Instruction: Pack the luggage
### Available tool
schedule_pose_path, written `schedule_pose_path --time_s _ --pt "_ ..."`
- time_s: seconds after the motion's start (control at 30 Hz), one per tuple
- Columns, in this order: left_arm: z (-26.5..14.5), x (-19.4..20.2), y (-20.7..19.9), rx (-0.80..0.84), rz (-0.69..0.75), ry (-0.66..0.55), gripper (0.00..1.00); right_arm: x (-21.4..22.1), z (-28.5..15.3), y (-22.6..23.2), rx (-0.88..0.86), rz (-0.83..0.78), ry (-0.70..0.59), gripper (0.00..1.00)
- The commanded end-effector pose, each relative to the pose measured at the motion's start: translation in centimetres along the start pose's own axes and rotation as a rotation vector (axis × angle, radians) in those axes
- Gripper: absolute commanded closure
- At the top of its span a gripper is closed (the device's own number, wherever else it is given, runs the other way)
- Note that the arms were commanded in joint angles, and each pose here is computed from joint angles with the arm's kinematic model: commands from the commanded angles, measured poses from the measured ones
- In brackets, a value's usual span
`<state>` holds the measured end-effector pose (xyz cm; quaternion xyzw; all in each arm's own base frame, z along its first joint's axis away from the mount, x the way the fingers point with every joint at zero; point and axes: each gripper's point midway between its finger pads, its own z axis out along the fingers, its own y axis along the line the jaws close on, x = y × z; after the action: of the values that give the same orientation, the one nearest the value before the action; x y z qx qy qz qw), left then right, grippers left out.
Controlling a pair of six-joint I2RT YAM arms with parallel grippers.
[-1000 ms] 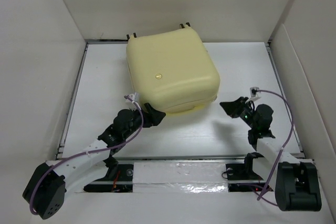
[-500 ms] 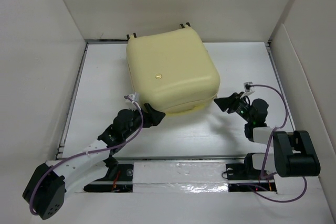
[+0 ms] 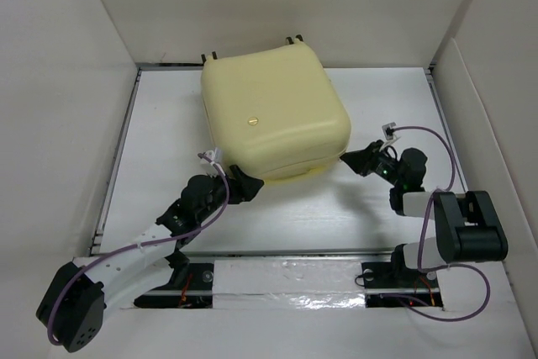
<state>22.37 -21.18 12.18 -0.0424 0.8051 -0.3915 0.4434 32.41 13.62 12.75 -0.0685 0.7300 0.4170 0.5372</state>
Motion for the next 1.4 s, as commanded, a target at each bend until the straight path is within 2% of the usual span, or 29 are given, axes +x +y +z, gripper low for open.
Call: schedule_pose_path --time_s 0.0,0.2,0.37,0.5,0.53,0.57,0.6,0.63,0.67,0.7,0.73,0.8,1.1,1.2,1.27,1.3,1.37 --pt "-0.1 -2.5 -2.1 0.065 0.022 -0.081 0.38 -2.0 1.2 1.8 -0.102 -0.085 -0.060 0.79" --pt "0.4 -3.2 -2.6 0.072 0.017 -0.106 0.40 -1.4 2.0 2.5 -0.091 -0.045 -0.079 1.00" --pt "1.2 -4.8 -3.6 0.087 0.018 -0.153 0.42 -0.9 1.9 3.7 -0.060 -0.043 -0.093 1.00" --pt "2.3 -6.1 -4.7 0.109 0.024 -0.181 0.44 2.1 1.9 5.0 0.047 -0.028 -0.018 1.00" --pt "2.6 -6.5 -5.1 0.118 0.025 -0.191 0.45 2.1 2.0 4.7 0.115 -0.034 -0.035 1.00" --pt "2.9 -6.6 -5.2 0.118 0.025 -0.191 0.45 2.0 2.0 7.0 0.090 -0.044 -0.040 1.00" --pt "3.6 -6.7 -5.2 0.113 0.027 -0.186 0.45 3.3 1.7 6.8 0.143 -0.029 0.009 1.00" --pt "3.9 -7.0 -5.6 0.124 0.025 -0.197 0.46 3.0 1.6 6.6 0.200 -0.034 -0.015 1.00" --pt "4.3 -7.1 -5.6 0.124 0.022 -0.197 0.46 2.8 1.7 8.8 0.172 -0.043 -0.013 1.00" --pt "4.9 -7.0 -5.6 0.118 0.018 -0.190 0.46 4.1 1.1 8.3 0.232 -0.047 0.038 1.00" --pt "5.2 -7.4 -6.0 0.130 0.013 -0.201 0.47 3.9 0.9 8.1 0.278 -0.054 0.028 1.00" --pt "5.8 -7.1 -6.4 0.136 0.011 -0.190 0.47 5.5 0.4 9.4 0.285 -0.063 0.093 1.00" --pt "7.7 -5.2 -7.3 0.134 0.014 -0.156 0.47 7.3 1.2 12.5 0.246 -0.008 0.119 1.00" --pt "6.7 -4.9 -7.0 0.122 0.018 -0.157 0.48 6.9 1.4 11.4 0.292 0.000 0.096 1.00" --pt "5.7 -4.4 -5.4 0.053 0.032 -0.147 0.48 6.7 1.2 10.4 0.317 0.002 0.092 1.00" --pt "4.5 -5.0 -4.7 0.026 0.035 -0.179 0.49 6.5 1.1 10.3 0.318 0.008 0.088 1.00" --pt "3.1 -3.8 -2.5 -0.052 0.034 -0.148 0.50 6.5 1.0 10.3 0.305 0.014 0.091 1.00"
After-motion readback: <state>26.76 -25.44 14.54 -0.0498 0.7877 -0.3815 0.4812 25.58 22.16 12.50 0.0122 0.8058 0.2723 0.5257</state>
